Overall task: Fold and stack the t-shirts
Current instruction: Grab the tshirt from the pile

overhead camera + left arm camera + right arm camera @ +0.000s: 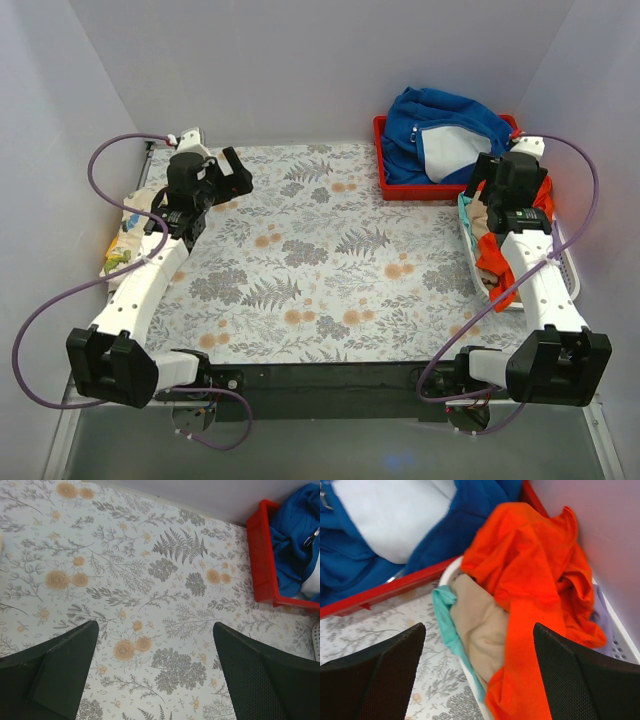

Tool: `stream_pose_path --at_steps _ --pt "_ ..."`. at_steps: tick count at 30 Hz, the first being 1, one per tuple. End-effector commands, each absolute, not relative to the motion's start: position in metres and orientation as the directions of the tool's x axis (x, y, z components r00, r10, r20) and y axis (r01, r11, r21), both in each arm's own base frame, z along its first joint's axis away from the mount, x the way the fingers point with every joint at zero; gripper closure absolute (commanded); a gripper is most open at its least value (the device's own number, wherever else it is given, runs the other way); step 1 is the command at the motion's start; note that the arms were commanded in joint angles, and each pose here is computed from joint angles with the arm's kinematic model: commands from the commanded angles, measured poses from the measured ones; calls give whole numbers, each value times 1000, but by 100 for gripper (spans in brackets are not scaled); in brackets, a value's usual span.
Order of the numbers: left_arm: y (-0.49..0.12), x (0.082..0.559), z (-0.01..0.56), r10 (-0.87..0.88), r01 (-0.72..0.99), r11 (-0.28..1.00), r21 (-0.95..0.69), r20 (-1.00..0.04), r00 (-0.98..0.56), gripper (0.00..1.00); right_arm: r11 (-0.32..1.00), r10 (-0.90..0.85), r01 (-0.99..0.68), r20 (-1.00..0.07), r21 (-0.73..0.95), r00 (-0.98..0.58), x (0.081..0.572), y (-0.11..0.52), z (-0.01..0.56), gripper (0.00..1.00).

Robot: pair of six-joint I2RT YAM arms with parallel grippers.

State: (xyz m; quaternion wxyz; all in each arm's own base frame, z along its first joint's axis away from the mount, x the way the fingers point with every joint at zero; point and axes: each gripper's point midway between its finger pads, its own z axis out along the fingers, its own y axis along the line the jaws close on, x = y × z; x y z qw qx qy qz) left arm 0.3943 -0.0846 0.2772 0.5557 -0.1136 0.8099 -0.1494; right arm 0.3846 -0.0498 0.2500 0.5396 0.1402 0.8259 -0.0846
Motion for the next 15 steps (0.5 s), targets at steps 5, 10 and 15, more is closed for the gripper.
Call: stream_pose_path --at_steps 5,10,15 --pt "-113 395 256 -340 78 903 -423 -813 -473 2 841 116 518 -883 -156 -455 354 -95 223 14" --pt "-119 395 246 -324 100 899 -426 -802 -502 2 803 130 561 -860 -200 -493 348 -109 208 15" --pt "-123 396 238 -318 106 895 -434 -786 -530 2 780 165 584 -827 -223 -537 344 -123 184 16"
